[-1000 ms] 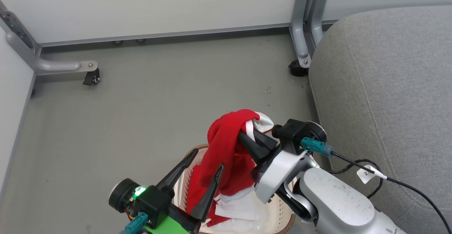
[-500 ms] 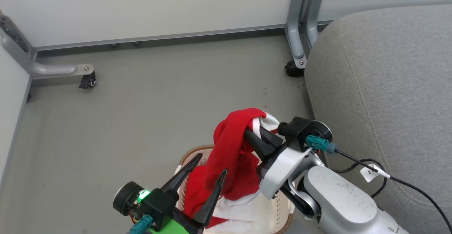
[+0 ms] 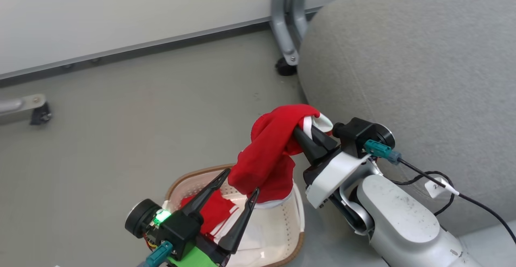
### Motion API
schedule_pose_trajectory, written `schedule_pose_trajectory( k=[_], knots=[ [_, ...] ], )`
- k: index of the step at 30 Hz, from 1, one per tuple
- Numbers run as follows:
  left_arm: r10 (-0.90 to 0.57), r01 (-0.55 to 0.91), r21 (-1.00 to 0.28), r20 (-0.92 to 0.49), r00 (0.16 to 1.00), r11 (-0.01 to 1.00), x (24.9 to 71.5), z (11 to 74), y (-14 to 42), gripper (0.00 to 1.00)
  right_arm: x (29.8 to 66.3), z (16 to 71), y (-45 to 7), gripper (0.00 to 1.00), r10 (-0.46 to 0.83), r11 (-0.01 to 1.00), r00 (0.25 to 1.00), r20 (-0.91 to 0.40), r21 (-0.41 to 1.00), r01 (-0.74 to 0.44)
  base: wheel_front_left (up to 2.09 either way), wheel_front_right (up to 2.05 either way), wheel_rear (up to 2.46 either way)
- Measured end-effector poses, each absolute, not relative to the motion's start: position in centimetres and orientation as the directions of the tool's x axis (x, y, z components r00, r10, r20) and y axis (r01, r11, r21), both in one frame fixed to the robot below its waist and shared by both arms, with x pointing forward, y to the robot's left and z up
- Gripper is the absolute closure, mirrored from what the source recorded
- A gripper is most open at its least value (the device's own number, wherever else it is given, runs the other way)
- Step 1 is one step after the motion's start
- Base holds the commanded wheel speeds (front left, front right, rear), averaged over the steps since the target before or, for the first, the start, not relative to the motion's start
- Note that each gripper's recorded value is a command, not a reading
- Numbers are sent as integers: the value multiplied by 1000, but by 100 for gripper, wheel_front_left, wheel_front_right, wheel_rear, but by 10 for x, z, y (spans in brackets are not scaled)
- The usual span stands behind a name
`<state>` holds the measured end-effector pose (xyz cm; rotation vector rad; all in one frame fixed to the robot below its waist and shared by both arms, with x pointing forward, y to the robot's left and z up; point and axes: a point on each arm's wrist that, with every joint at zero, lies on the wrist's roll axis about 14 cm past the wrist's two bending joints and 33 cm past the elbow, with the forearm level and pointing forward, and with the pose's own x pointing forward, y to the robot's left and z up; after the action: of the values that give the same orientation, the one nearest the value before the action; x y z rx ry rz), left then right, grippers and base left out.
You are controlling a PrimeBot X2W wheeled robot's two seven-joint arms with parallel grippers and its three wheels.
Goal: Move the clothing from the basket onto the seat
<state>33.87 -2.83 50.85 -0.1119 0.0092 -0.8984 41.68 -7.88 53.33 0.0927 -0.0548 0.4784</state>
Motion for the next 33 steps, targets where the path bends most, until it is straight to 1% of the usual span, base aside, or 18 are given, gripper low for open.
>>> schedule_pose_trajectory(
  k=[9,17,21,25,30,33],
  knots=[
    [-886,884,-106,36,462,456,332,506,-76,0,405,532,-158,100,242,966,968,72,70,-247,0,0,0],
    [-939,935,-120,47,340,333,326,505,-109,0,387,531,-225,100,41,997,997,65,62,-45,0,0,0],
    [-948,944,-131,56,313,304,331,504,-116,0,390,539,-262,100,-51,998,996,76,39,48,0,0,0],
    [-950,947,-134,74,303,291,342,503,-120,0,404,563,-300,100,-128,992,983,128,-6,130,0,0,0],
    [-945,945,-124,94,314,302,361,501,-115,0,427,608,-350,100,-203,970,953,225,-88,227,0,0,0],
    [-937,940,-121,108,333,320,375,499,-110,0,443,631,-371,100,-224,952,936,271,-143,269,0,0,0]
  ],
)
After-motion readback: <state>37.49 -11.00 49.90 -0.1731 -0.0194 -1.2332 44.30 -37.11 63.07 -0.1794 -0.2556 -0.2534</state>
